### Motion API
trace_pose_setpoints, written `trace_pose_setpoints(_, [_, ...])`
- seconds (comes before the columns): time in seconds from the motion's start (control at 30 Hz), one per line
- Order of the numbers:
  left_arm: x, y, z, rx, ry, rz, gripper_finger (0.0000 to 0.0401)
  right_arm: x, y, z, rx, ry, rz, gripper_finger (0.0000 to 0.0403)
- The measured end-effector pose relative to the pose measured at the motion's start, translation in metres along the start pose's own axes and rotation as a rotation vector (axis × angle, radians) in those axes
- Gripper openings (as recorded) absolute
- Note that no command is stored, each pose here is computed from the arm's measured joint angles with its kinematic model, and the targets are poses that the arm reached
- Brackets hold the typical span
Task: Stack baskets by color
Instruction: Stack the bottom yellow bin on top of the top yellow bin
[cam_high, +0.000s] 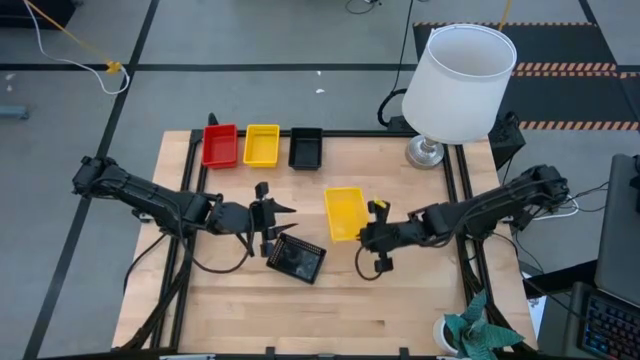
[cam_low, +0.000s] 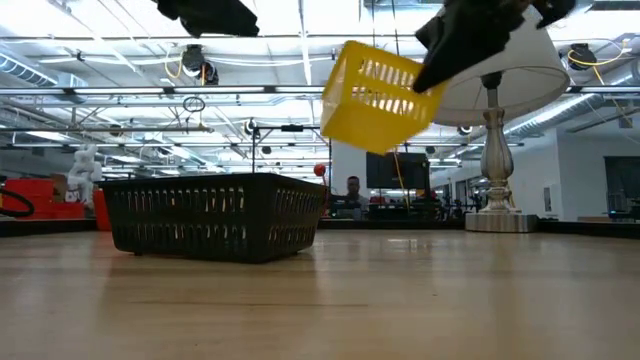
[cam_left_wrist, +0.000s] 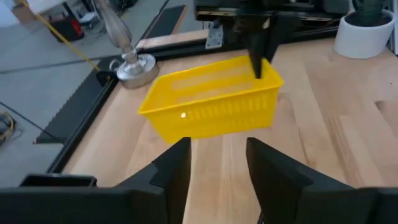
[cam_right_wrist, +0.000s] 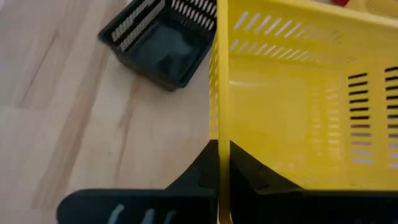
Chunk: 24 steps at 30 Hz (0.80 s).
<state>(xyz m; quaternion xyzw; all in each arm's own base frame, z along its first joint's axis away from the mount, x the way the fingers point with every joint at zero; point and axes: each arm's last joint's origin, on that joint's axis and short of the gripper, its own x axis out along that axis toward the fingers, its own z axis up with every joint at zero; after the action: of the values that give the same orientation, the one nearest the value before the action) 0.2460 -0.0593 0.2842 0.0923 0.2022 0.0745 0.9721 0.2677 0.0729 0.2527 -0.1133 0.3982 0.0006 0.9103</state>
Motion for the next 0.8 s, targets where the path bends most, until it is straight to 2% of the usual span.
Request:
trace_pose_setpoints(0.3, [-0.005, 0.001, 0.019, 0.034, -0.061, -0.002, 0.0170, -0.012, -0.032, 0.027, -0.114, -0.078, -0.079, 0.0004])
trace_pose_setpoints(0.5, [-0.004, -0.003, 0.032, 0.173, -0.081, 0.022, 0.0170, -0.006, -0.051, 0.028, -0.118, -0.070, -0.184, 0.0004])
trace_pose_setpoints(0.67, [0.008, -0.007, 0.031, 0.314, -0.041, 0.046, 0.0171, 0.002, -0.057, 0.028, -0.212, -0.070, -0.144, 0.0004])
trace_pose_setpoints(0.8, [0.016, -0.004, 0.034, 0.341, -0.029, 0.063, 0.0185, 0.004, -0.059, 0.030, -0.253, -0.090, -0.132, 0.0004])
